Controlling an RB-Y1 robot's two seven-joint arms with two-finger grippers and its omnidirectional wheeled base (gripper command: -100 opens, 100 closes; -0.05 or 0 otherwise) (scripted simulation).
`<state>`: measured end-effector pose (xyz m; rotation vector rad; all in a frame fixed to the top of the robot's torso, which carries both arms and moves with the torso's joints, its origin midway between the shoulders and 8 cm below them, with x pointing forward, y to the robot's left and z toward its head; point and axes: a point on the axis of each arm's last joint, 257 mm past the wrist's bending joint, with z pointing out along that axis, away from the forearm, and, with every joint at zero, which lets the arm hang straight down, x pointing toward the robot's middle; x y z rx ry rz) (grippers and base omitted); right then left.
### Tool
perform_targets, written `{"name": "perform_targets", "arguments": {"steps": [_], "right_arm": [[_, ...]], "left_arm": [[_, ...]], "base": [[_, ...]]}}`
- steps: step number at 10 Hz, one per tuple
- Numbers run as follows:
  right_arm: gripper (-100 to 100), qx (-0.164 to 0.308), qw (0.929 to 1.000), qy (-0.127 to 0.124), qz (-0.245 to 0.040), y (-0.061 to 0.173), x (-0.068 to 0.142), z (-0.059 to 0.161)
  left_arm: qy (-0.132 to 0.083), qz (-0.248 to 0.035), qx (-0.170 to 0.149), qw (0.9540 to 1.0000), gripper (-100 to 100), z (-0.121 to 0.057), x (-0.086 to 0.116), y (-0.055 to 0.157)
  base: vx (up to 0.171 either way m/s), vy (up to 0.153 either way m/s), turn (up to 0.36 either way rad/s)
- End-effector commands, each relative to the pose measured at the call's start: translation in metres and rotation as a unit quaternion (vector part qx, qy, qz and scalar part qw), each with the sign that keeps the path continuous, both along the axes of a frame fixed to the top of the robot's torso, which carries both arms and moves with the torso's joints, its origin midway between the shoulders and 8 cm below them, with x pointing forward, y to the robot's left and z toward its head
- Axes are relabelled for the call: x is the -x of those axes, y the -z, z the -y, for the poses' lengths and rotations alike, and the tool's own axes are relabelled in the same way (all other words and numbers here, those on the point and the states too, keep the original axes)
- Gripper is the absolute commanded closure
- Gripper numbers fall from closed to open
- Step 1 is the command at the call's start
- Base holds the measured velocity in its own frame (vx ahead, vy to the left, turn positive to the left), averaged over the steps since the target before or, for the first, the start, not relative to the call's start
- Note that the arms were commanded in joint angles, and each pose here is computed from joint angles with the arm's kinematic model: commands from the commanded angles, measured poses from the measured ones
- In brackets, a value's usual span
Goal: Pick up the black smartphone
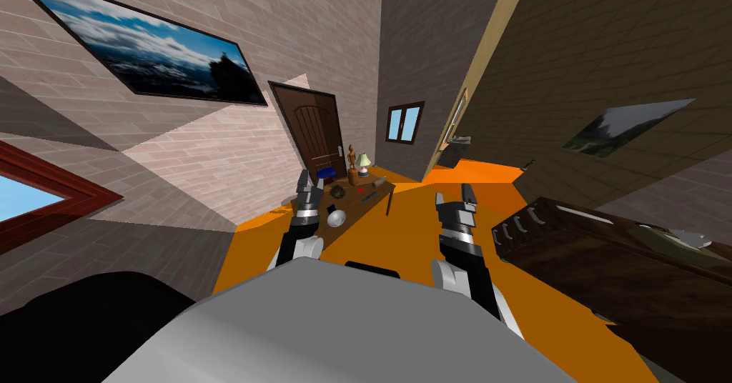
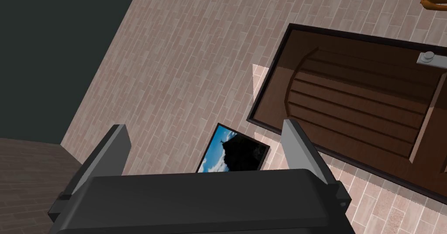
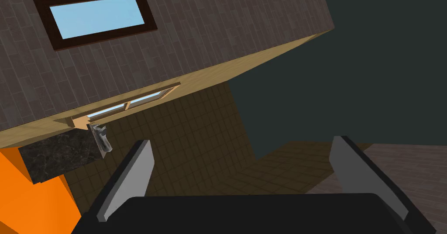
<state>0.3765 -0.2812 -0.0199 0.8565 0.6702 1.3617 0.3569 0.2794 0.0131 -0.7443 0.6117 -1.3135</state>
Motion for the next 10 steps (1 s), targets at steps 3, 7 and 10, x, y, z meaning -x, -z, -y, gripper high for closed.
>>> {"name": "perform_targets", "arguments": {"steps": [3, 7, 10], "right_arm": [[0, 0.0, 1.0, 0.0, 0.0, 0.0, 0.0, 0.0], [0, 0.0, 1.0, 0.0, 0.0, 0.0, 0.0, 0.0], [0, 0.0, 1.0, 0.0, 0.0, 0.0, 0.0, 0.0]], "left_arm": [[0.025, -0.035, -0.015, 0.999, -100, 0.002, -0.015, 0.019], [0.053, -0.107, 0.001, 0.9929, -100, -0.007, -0.043, 0.06], [0.064, -0.152, 0.021, 0.9862, -100, -0.015, -0.058, 0.087]], "base": [[0.006, 0.0, -0.022], [0.016, 0.004, -0.04], [0.016, 0.002, -0.037]]}}
